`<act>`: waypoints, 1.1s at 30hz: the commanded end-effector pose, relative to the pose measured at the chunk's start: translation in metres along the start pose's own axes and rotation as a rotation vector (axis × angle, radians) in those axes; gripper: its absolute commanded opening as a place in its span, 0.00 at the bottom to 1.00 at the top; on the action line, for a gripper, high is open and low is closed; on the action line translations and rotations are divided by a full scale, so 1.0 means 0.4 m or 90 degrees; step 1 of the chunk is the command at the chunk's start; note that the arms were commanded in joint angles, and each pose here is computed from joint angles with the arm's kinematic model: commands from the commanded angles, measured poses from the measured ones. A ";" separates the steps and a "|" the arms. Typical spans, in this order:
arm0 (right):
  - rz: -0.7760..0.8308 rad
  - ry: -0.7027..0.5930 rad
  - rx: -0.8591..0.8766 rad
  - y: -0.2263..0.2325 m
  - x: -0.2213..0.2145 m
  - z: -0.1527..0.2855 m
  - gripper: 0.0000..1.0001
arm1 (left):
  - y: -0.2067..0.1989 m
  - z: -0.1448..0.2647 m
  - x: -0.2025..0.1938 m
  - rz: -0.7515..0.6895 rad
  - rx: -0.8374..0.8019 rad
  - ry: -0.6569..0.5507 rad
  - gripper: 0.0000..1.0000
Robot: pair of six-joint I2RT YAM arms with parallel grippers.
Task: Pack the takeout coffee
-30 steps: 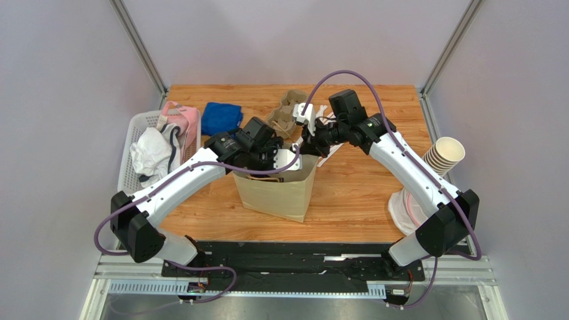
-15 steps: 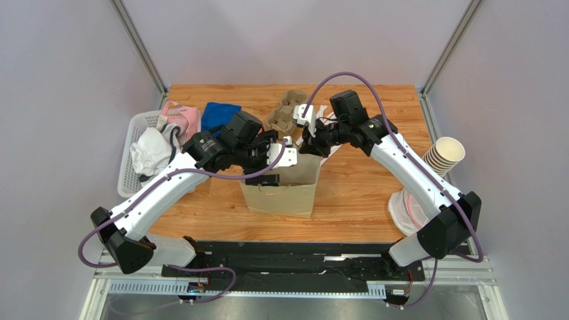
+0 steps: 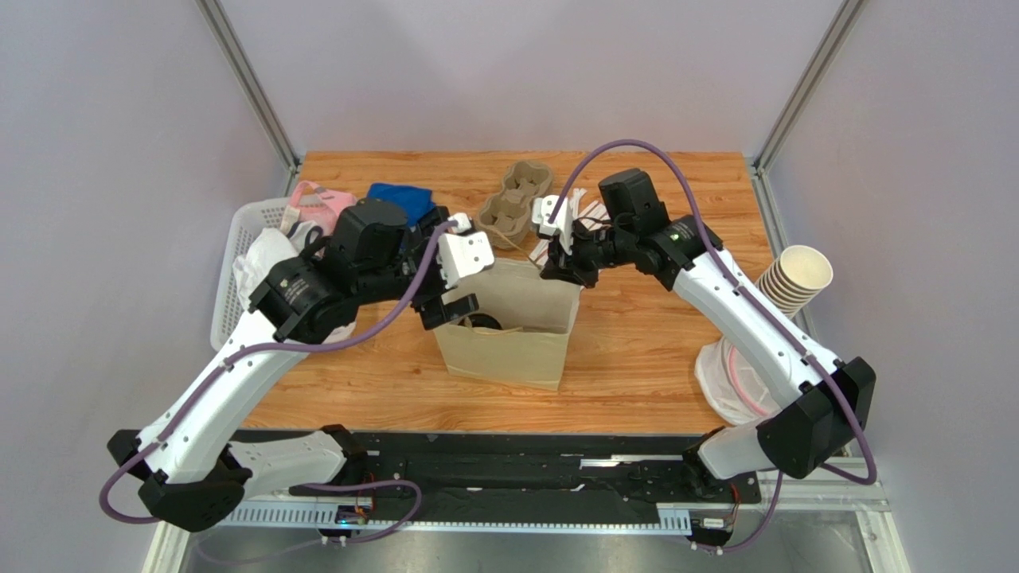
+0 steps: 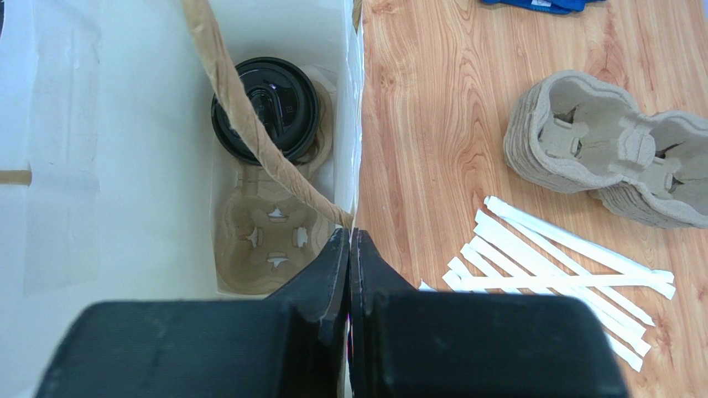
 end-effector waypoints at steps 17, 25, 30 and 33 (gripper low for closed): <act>-0.391 -0.100 -0.331 -0.262 0.086 0.165 0.62 | 0.290 0.131 0.026 0.389 0.374 -0.069 0.99; -0.536 0.076 -0.553 -0.507 -0.117 -0.006 0.43 | 0.351 0.106 -0.109 0.546 0.397 0.036 0.99; -0.561 0.063 -0.565 -0.598 -0.162 -0.065 0.40 | 0.343 0.089 -0.153 0.546 0.389 0.086 0.98; -0.573 0.083 -0.559 -0.619 -0.215 -0.115 0.41 | 0.338 0.093 -0.167 0.530 0.398 0.103 0.98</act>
Point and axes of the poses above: each gripper's point midway between its finger pads, its own z axis back along the fingers, its own y axis along the line the jaws close on, x = y × z, the point moved 9 cm from there along z, back along the fingers, and after that the axes turned 1 degree about z, right-handed, at the moved point
